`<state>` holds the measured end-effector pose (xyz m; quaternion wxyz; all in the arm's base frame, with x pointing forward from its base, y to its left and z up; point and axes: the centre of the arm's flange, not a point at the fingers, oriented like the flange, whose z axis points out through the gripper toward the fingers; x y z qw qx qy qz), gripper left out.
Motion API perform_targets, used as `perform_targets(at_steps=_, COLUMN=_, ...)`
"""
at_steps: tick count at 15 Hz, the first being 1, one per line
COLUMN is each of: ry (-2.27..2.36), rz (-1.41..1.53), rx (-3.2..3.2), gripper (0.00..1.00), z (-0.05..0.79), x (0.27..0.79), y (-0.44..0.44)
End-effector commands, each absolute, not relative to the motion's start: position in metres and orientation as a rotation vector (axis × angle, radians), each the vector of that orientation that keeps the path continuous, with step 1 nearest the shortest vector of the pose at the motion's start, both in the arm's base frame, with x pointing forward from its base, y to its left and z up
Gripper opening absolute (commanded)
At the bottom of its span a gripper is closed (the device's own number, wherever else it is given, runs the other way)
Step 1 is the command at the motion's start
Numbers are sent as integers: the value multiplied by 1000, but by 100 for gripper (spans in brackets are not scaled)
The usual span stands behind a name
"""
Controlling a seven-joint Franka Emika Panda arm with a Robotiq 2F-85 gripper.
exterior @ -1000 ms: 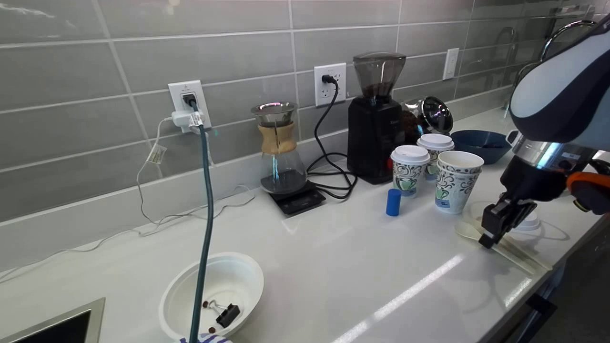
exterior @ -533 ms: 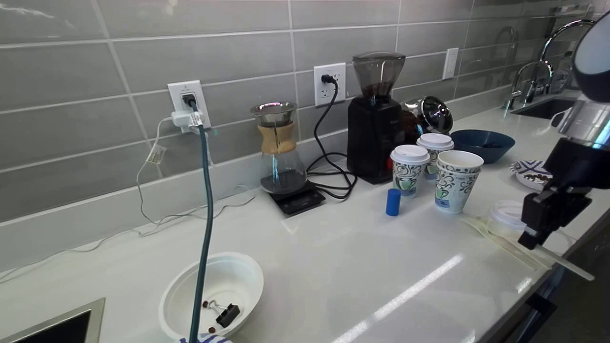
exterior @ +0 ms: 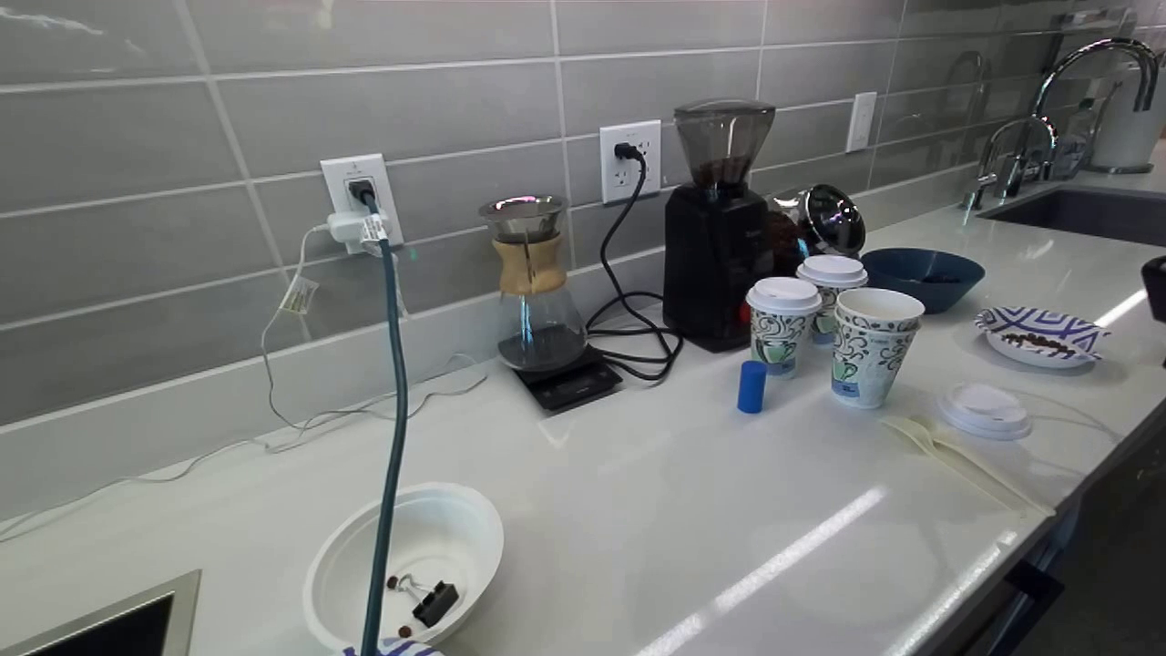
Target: Use the white spoon to place some contents from the black and white bowl into the open coffee cup
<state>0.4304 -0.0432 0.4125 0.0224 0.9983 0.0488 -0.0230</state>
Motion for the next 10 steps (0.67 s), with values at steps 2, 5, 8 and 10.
perform_targets(at_steps=2, ry=47, rz=-263, rx=2899, gripper=3, z=462, x=499, y=-54)
perform_targets(at_steps=5, ry=1, rz=-374, rx=2812, gripper=3, z=476, x=534, y=-54)
perform_targets(at_steps=8, ry=21, rz=-325, rx=2854, gripper=14, z=465, x=507, y=-54)
perform_targets(at_steps=10, ry=22, rz=-339, rx=2853, gripper=14, z=460, x=507, y=-54)
